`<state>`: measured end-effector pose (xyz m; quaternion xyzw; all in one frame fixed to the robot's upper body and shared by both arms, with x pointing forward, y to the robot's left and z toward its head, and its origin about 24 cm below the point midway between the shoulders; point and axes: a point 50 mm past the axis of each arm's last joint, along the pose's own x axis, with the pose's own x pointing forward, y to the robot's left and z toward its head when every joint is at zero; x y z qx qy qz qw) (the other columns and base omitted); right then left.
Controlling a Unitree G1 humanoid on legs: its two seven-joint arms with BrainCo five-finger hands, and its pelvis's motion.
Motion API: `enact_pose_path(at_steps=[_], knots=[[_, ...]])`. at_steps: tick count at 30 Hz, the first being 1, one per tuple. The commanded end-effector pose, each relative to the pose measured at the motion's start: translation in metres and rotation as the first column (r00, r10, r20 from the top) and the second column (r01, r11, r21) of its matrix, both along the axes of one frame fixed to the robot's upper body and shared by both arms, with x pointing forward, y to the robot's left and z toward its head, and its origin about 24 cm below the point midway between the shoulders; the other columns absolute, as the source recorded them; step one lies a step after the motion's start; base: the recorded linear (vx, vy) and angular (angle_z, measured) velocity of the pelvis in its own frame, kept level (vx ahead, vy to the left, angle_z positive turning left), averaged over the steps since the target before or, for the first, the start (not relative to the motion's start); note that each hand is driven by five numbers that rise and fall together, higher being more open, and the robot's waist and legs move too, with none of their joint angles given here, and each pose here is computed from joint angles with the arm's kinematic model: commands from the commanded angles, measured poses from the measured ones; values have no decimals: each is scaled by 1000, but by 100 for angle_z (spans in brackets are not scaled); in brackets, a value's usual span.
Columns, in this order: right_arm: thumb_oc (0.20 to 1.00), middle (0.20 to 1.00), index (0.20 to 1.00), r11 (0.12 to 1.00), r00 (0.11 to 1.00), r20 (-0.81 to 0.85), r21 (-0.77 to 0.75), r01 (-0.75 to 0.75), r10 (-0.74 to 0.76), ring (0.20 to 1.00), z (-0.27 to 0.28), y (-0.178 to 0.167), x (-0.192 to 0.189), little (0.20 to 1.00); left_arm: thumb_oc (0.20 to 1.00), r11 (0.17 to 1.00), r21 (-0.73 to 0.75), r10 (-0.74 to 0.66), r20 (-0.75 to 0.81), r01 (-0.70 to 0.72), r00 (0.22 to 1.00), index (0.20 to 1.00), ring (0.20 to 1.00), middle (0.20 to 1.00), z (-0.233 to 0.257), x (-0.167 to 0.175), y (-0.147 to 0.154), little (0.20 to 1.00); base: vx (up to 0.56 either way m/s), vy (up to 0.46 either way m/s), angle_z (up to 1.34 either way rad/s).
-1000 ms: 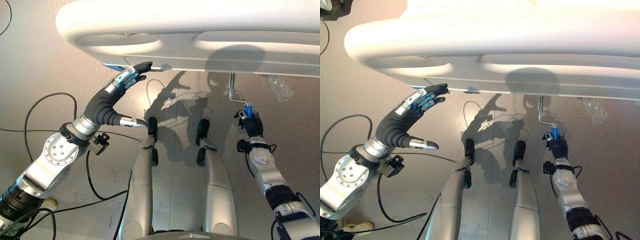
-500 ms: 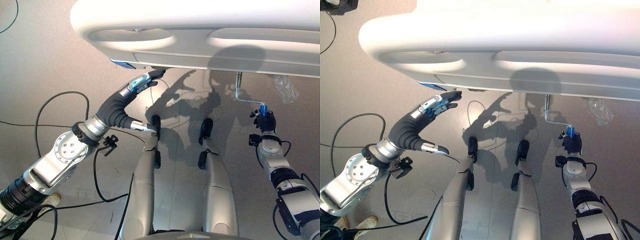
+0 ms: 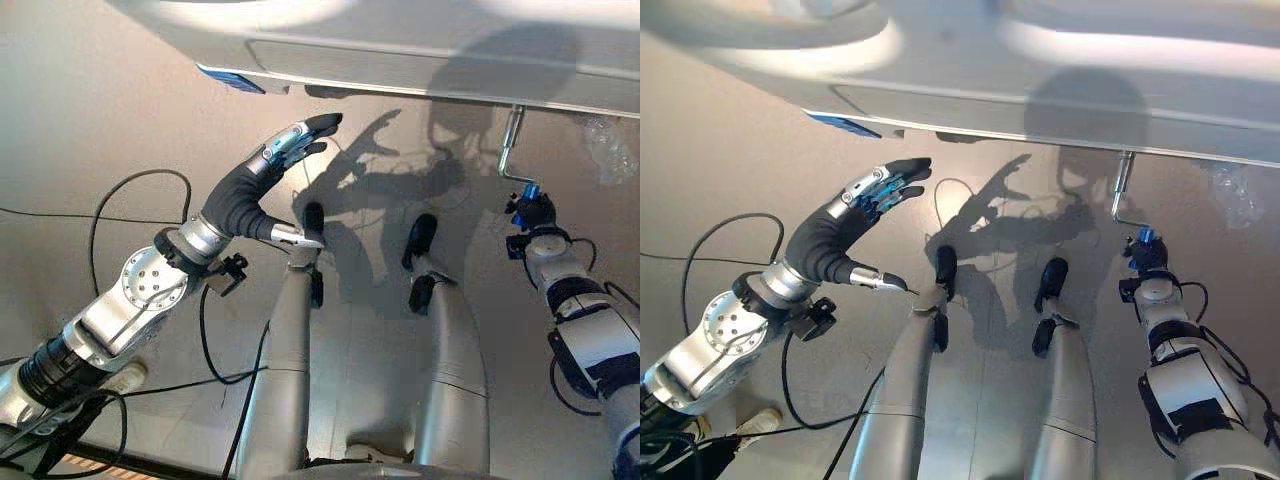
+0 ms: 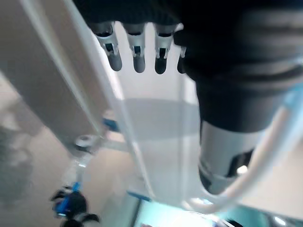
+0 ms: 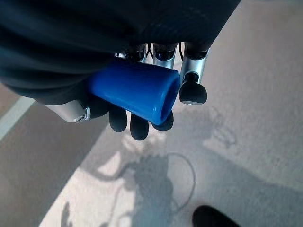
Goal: Raise the hospital bed
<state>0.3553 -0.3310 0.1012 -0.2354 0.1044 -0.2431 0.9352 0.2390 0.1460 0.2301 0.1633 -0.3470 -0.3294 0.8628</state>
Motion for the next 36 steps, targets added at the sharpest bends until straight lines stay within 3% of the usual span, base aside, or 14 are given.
enact_pose_path(at_steps=[1, 2, 4, 13, 16, 20, 21, 23, 26, 30, 32, 33, 34, 36], knots=[[200, 200, 200, 958, 970, -209, -229, -173, 125, 200, 9, 19, 16, 200, 1000, 985, -141, -81, 110, 96, 991, 1000, 1000, 1000, 15, -20, -12, 1000, 74, 52, -7], [200, 200, 200, 957, 972, -198, -232, -172, 127, 200, 13, 20, 18, 200, 1000, 985, -141, -79, 121, 96, 989, 1000, 1000, 1000, 17, -20, -12, 1000, 46, 30, -1], [200, 200, 200, 912, 940, -232, -271, -309, 249, 200, 14, 59, 34, 200, 1000, 979, -186, -62, 94, 79, 994, 1000, 1000, 1000, 12, -19, -12, 1000, 58, 50, 2], [200, 200, 200, 875, 912, -251, -287, -390, 325, 200, 11, 93, 44, 200, 1000, 973, -228, -19, 104, 43, 994, 1000, 1000, 1000, 15, -17, -7, 1000, 12, 26, 0], [200, 200, 200, 777, 848, -284, -346, -526, 448, 200, 6, 136, 49, 200, 1000, 969, -246, -9, 116, 38, 993, 1000, 1000, 1000, 18, -17, -5, 1000, 21, 3, 0], [200, 200, 200, 752, 823, -287, -338, -566, 490, 200, 1, 149, 48, 200, 1000, 967, -252, -16, 101, 42, 995, 1000, 1000, 1000, 15, -18, -6, 1000, -14, 4, -1], [200, 200, 200, 639, 736, -268, -369, -674, 622, 200, 7, 195, 50, 200, 1000, 966, -256, -10, 116, 40, 993, 1000, 1000, 1000, 18, -18, -4, 1000, 66, 13, -3], [200, 200, 200, 606, 703, -277, -362, -708, 655, 200, 2, 206, 47, 200, 1000, 966, -257, -12, 103, 38, 995, 1000, 1000, 1000, 15, -19, -4, 1000, 40, 17, -5], [200, 200, 200, 458, 576, -210, -423, -782, 790, 200, 19, 251, 40, 200, 1000, 966, -252, -23, 121, 53, 992, 1000, 1000, 1000, 17, -20, -5, 1000, -14, 18, -1], [200, 200, 200, 386, 480, -129, -434, -814, 868, 200, 30, 272, 29, 200, 1000, 969, -238, -35, 111, 61, 993, 1000, 1000, 1000, 14, -21, -4, 1000, 18, -1, -2], [200, 200, 200, 308, 336, 25, -465, -830, 942, 200, 59, 292, 11, 200, 1000, 975, -216, -28, 128, 55, 991, 1000, 1000, 1000, 15, -21, -2, 1000, -28, 0, 0], [200, 200, 200, 310, 338, 21, -455, -835, 941, 200, 55, 291, 10, 200, 1000, 975, -216, -30, 116, 55, 993, 1000, 1000, 1000, 13, -21, -3, 1000, -58, 17, 3], [200, 200, 200, 280, 244, 138, -456, -845, 960, 200, 71, 295, -5, 200, 1000, 979, -202, -9, 125, 34, 992, 1000, 1000, 1000, 12, -18, -1, 1000, 0, 0, 0], [200, 200, 200, 268, 189, 213, -450, -852, 959, 200, 80, 290, -17, 200, 1000, 984, -176, 19, 149, 8, 989, 1000, 1000, 1000, 13, -17, 0, 1000, 0, 10, 0]])
